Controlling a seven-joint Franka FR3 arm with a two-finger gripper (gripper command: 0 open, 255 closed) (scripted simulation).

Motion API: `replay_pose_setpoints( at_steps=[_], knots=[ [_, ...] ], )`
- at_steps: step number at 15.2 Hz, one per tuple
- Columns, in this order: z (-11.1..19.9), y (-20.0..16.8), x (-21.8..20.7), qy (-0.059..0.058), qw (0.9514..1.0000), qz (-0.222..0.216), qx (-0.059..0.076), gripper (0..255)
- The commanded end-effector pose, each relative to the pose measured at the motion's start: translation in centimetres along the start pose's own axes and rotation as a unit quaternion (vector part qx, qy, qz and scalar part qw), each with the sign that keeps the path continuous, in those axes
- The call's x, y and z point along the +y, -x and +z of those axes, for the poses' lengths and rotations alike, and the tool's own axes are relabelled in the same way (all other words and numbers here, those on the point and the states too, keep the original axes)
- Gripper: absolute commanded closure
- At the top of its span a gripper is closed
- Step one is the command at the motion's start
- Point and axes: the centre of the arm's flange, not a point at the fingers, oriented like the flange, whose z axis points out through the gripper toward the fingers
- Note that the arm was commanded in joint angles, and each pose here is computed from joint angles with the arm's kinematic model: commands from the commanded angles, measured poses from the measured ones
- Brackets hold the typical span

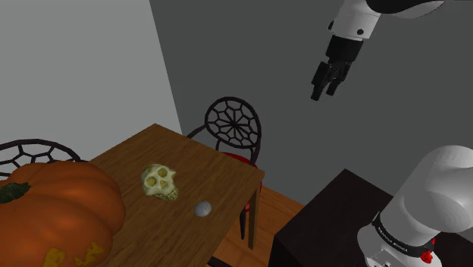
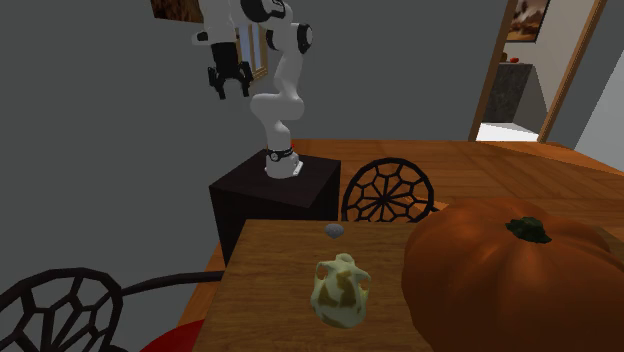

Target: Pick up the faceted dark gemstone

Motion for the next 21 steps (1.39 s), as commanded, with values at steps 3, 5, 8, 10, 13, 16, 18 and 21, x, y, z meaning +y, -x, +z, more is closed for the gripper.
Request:
replay_pose_setpoints(
  at_steps=[3,5,8,10,13,16,18,21],
  knots=[
    [1.8,-0.6,-2.0,0.004,1.0000,0.003,-0.002,0],
    [3.6,-1.2,-3.9,0.008,1.0000,0.005,-0.004,0],
    [6.4,-2.2,-6.8,0.014,0.9998,0.009,-0.006,0],
    [8.3,-2.8,-8.7,0.017,0.9997,0.012,-0.008,0],
    [11.1,-3.7,-11.5,0.023,0.9996,0.015,-0.011,0],
    [14.0,-4.7,-14.3,0.029,0.9993,0.019,-0.014,0],
    [15.9,-5.3,-16.1,0.033,0.9991,0.022,-0.016,0],
    [18.8,-6.3,-18.8,0.039,0.9988,0.026,-0.018,0]
  ],
)
